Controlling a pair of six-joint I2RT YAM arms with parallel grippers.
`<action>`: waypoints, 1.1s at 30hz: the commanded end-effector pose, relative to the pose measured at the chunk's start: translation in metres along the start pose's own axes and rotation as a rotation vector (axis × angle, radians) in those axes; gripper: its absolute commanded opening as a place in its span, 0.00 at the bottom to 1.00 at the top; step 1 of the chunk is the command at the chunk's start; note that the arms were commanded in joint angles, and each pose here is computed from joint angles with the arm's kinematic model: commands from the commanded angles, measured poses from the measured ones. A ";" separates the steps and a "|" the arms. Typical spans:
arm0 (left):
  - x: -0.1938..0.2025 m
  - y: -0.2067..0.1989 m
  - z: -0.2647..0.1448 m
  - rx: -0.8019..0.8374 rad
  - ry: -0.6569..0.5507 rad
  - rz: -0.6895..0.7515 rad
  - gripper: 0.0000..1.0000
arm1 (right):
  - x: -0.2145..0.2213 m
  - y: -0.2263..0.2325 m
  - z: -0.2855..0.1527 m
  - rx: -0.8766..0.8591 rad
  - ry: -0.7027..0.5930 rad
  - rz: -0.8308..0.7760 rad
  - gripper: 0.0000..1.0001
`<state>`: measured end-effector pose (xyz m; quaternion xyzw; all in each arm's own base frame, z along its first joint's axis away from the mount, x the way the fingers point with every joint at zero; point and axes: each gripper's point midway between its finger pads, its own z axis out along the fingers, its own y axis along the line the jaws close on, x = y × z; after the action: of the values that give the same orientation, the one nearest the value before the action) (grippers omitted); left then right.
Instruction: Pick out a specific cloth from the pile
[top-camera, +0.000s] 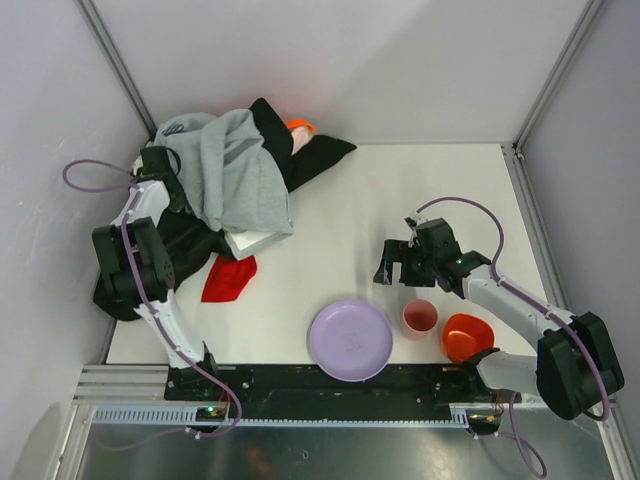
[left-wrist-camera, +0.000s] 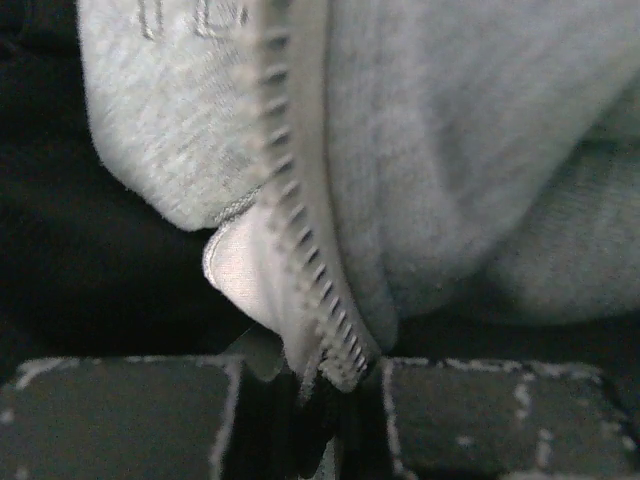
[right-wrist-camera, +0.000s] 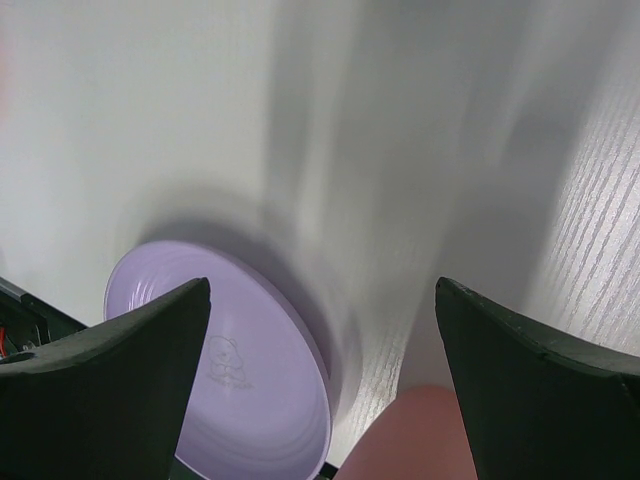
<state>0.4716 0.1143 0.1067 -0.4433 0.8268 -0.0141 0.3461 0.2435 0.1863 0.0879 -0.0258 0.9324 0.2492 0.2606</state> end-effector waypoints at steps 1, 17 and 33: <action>0.021 0.029 0.026 -0.073 0.089 -0.002 0.02 | -0.020 0.012 -0.006 -0.018 -0.064 -0.007 0.99; 0.011 -0.018 -0.058 0.233 0.097 0.084 0.78 | -0.016 0.027 -0.021 -0.039 -0.086 -0.022 0.99; 0.061 -0.022 -0.194 0.585 0.104 0.138 1.00 | 0.008 0.041 -0.032 -0.045 -0.078 -0.031 0.99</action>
<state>0.3776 0.0267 0.2113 -0.3114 0.8348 -0.2082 0.4034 0.2142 0.2067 0.1144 -0.0497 0.9214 0.2619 0.2826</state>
